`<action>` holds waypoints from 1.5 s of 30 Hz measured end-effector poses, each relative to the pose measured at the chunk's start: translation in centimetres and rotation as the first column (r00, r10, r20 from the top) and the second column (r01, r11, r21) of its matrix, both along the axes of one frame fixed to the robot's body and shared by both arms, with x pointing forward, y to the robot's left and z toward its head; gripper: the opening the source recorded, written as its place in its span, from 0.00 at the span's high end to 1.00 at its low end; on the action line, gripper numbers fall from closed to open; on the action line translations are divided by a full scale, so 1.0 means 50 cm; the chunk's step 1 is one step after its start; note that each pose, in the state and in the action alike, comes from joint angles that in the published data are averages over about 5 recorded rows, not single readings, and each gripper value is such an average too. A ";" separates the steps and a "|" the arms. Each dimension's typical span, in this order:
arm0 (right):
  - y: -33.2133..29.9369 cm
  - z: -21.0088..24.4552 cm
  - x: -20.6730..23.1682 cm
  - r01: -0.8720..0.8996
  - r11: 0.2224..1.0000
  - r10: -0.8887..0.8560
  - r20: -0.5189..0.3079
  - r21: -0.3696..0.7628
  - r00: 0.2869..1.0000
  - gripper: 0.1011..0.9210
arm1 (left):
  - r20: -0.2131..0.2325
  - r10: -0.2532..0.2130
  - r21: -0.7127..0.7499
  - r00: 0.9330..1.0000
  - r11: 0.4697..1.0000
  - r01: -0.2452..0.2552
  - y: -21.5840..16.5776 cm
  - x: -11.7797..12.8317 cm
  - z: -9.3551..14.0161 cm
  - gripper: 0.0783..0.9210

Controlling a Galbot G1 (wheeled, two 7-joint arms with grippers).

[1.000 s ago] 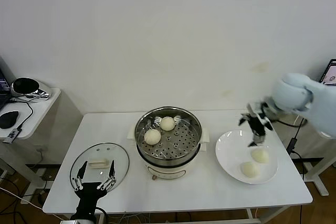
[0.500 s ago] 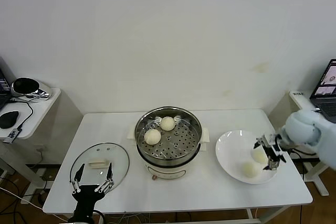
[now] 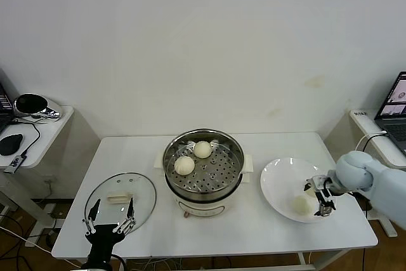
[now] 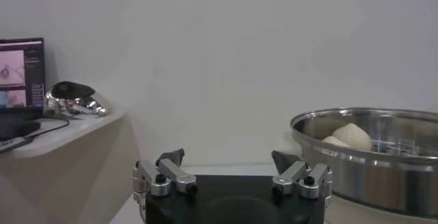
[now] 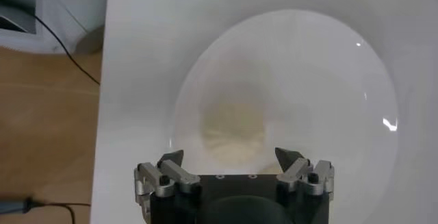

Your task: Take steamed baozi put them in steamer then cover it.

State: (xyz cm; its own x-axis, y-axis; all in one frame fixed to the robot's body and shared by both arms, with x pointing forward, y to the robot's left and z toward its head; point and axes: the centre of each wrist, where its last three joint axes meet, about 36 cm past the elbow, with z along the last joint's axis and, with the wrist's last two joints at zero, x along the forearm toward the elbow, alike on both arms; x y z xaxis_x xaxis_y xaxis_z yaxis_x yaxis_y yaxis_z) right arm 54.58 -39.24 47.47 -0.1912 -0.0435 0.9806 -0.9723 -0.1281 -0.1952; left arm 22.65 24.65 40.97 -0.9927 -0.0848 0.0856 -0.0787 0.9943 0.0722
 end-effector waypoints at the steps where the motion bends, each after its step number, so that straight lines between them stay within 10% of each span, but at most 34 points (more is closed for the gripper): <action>1: 0.003 -0.005 0.003 0.002 1.000 -0.002 0.000 0.002 1.000 0.12 | -0.001 0.001 0.000 1.000 1.000 -0.001 0.000 0.000 -0.001 0.12; 29: 0.011 0.006 0.023 0.031 1.000 -0.030 -0.031 0.007 0.999 0.46 | -0.003 0.004 -0.005 1.000 1.000 -0.004 0.000 0.000 -0.004 0.12; 45: 0.062 0.281 0.105 -0.057 0.995 0.046 0.123 0.086 0.991 0.47 | 0.017 -0.007 -0.004 1.000 1.000 0.007 0.001 0.013 0.006 0.12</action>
